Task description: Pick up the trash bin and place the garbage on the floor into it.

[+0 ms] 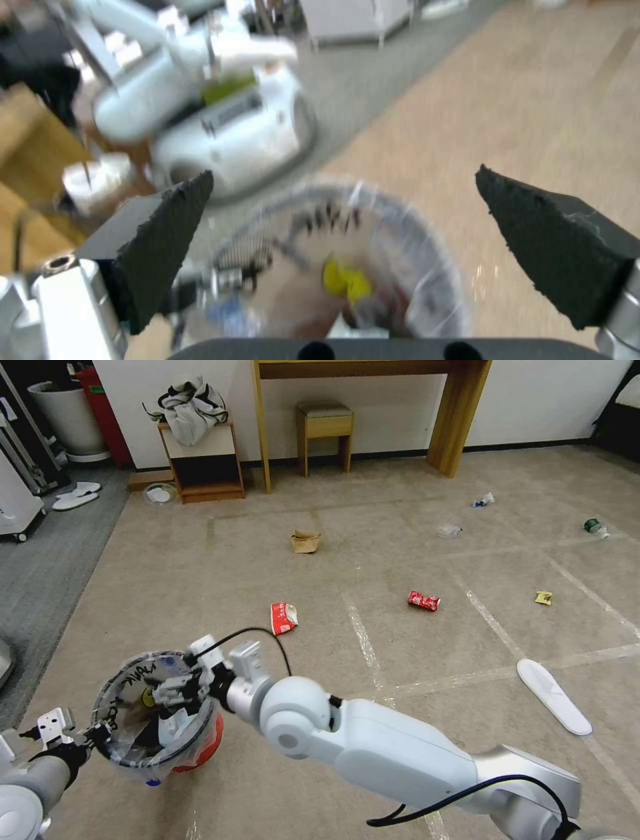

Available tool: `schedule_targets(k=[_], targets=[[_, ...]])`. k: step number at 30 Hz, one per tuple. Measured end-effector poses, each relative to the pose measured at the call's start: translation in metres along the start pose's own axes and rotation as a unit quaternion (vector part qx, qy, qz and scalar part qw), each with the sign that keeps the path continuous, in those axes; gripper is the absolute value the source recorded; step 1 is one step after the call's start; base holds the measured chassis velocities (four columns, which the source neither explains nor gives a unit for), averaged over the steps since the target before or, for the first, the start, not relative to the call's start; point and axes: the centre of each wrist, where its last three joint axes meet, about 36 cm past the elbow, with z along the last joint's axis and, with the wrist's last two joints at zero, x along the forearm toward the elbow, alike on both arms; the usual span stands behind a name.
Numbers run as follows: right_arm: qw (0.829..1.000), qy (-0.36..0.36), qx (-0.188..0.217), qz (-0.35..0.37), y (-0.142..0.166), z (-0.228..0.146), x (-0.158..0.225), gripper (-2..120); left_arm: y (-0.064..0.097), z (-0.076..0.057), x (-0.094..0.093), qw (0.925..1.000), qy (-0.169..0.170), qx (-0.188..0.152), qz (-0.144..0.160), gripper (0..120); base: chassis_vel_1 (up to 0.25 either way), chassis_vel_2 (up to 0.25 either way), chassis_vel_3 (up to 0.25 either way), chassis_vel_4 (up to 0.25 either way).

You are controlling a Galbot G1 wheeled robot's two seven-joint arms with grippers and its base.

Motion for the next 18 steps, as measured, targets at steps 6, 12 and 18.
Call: schedule_targets(k=[6, 12, 18], targets=[[0.998, -0.062, -0.015, -0.013, -0.019, -0.013, 0.023, 100, 0.001, -0.001, 0.001, 1.0000, -0.001, 0.001, -0.001, 0, 0.000, 0.000, 0.000, 0.000], [0.981, -0.193, 0.000, 0.009, -0.070, -0.028, 0.086, 100, -0.002, -0.002, 0.003, 1.0000, -0.006, 0.002, 0.002, 0, 0.000, 0.000, 0.000, 0.000], [0.949, -0.294, 0.058, 0.098, -0.115, -0.022, 0.145, 99, -0.003, -0.004, 0.007, 0.9999, -0.014, 0.001, 0.000, 0, 0.000, 0.000, 0.000, 0.000]])
